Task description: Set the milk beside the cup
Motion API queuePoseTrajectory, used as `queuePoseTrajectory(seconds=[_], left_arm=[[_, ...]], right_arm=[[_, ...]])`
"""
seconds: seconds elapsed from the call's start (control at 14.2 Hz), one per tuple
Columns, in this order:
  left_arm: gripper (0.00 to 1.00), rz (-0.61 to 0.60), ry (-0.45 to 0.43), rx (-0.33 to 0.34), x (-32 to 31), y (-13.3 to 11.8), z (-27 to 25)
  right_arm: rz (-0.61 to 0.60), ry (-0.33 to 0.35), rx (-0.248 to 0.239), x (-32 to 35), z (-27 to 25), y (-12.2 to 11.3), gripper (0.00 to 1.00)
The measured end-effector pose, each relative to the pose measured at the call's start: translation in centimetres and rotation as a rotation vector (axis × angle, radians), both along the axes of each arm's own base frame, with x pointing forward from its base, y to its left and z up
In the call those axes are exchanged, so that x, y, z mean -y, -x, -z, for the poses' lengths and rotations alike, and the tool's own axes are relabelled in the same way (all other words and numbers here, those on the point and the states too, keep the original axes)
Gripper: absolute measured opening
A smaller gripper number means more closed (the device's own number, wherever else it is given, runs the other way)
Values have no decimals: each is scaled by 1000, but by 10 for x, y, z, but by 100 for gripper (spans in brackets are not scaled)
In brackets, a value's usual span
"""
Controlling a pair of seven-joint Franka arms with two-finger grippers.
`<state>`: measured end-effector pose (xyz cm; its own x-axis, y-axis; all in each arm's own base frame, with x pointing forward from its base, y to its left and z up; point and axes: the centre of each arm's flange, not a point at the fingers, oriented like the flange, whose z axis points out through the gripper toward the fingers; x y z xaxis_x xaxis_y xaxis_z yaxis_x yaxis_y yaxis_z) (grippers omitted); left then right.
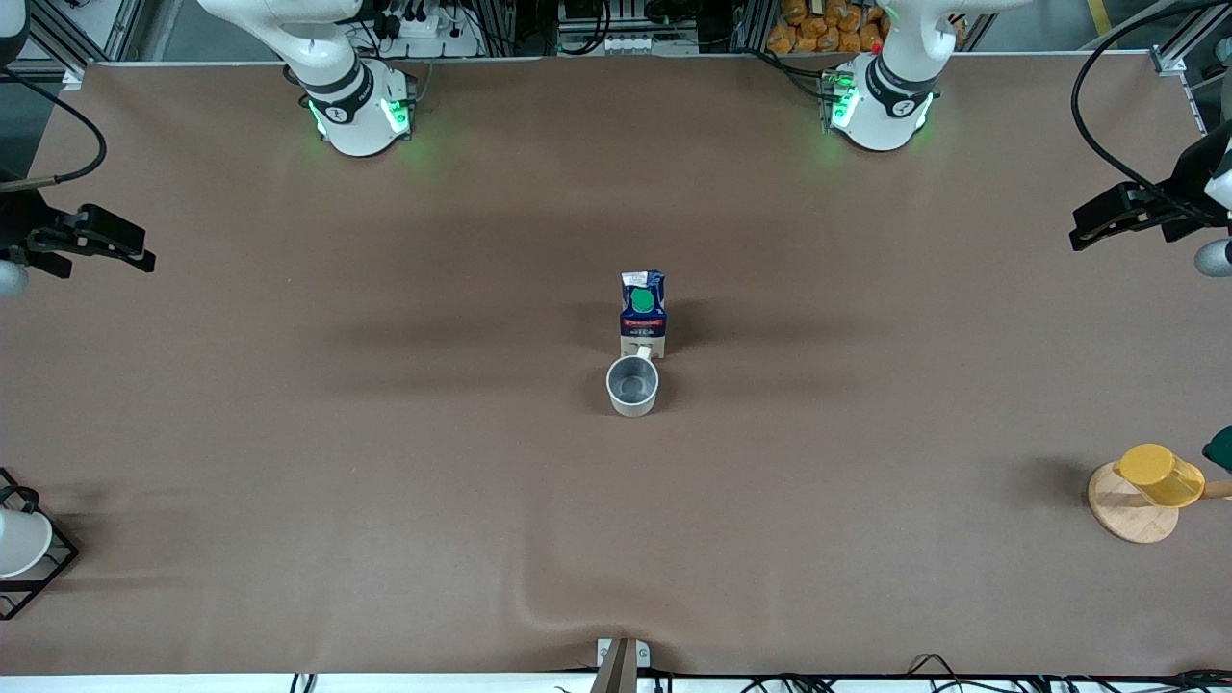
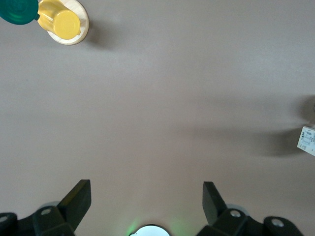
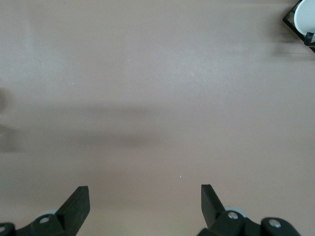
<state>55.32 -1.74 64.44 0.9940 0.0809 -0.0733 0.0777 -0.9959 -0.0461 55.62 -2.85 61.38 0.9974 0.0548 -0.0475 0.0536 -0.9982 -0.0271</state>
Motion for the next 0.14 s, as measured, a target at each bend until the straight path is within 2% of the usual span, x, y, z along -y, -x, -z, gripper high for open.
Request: queuePoseTrajectory(seconds=[0.14], left_arm=[[100,3,0,0,2,0,0]], right_arm=[[0,0,0,0,0,0,100]])
